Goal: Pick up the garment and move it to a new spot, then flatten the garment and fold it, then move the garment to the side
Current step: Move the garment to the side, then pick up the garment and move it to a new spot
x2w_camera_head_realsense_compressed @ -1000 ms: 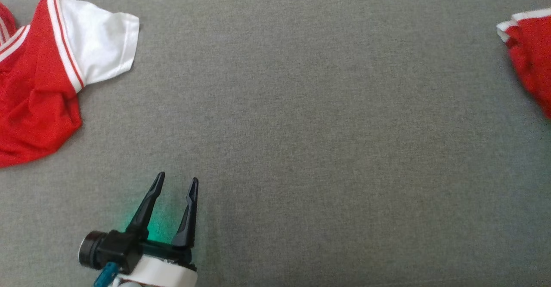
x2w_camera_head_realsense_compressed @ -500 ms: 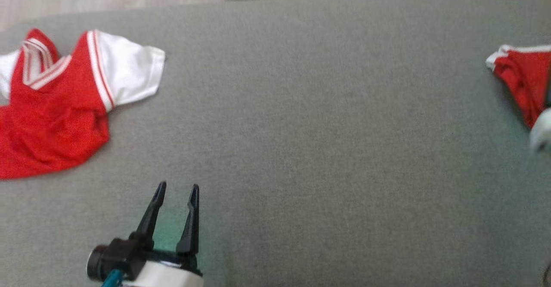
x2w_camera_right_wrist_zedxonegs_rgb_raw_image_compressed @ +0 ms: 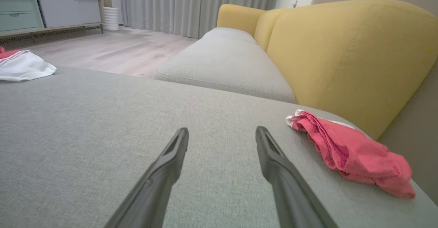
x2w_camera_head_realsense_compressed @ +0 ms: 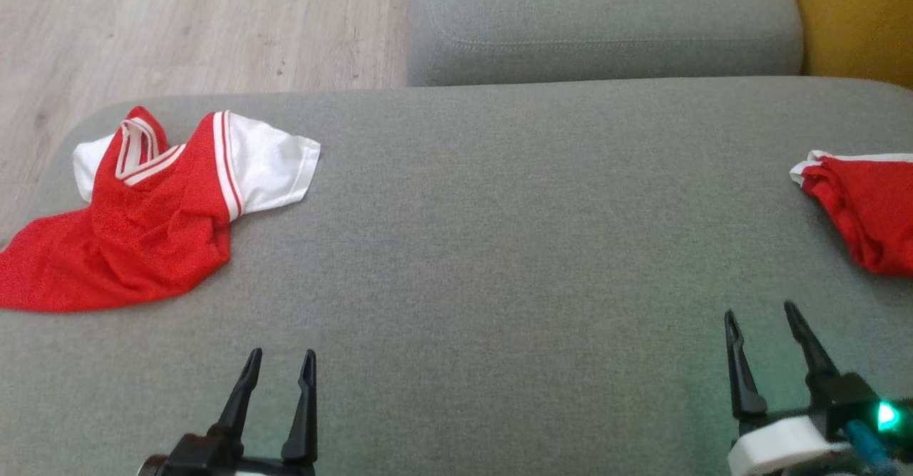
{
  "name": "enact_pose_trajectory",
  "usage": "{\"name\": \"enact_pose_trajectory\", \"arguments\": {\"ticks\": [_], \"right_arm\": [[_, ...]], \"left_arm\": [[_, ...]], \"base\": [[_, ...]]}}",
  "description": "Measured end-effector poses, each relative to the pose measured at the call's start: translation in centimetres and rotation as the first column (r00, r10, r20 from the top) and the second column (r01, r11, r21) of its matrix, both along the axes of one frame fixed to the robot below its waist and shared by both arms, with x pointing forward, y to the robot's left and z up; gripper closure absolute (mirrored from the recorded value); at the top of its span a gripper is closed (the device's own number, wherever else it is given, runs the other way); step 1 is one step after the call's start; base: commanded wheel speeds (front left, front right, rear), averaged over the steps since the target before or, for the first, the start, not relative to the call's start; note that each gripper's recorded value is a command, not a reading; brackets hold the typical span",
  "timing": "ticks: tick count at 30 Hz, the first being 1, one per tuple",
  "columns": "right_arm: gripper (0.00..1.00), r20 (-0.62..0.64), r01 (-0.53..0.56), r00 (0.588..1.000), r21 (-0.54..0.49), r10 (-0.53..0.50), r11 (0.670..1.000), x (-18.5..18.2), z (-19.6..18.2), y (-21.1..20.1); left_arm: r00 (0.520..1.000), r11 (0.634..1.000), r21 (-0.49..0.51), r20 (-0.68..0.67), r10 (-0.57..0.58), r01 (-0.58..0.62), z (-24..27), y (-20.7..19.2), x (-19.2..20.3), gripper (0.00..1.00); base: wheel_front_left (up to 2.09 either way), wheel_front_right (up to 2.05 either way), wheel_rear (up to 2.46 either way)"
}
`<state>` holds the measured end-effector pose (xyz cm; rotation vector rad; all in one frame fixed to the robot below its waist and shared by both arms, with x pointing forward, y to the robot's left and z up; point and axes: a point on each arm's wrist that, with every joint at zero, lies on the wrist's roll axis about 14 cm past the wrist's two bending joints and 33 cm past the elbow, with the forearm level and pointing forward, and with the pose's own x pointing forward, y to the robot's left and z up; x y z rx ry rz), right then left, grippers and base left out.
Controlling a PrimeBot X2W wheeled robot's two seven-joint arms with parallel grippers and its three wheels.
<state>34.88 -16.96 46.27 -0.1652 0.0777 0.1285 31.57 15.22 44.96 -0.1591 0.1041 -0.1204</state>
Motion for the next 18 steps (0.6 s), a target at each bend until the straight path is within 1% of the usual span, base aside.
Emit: {"name": "enact_pose_trajectory", "arguments": {"ticks": [7, 11, 18], "right_arm": [[0.00, -0.037, 0.028, 0.999, 0.081, -0.026, 0.996, -1.5, -1.3, -0.2], [0.00, -0.050, 0.033, 0.998, 0.097, -0.028, 0.995, -2.1, -1.7, -0.2], [0.00, -0.044, 0.036, 0.999, 0.113, -0.031, 0.993, -2.2, -1.5, -0.2]], "left_arm": [[1.000, 1.000, 0.023, -0.003, -0.017, 0.017, -0.2, -0.3, -0.3, 0.00], [0.999, 0.999, 0.031, -0.030, -0.022, 0.023, -1.0, -0.4, -0.8, 0.00], [0.999, 0.999, 0.031, -0.030, -0.022, 0.023, -1.0, -0.4, -0.9, 0.00]], "base": [[0.00, 0.00, 0.00], [0.00, 0.00, 0.00], [0.00, 0.00, 0.00]]}}
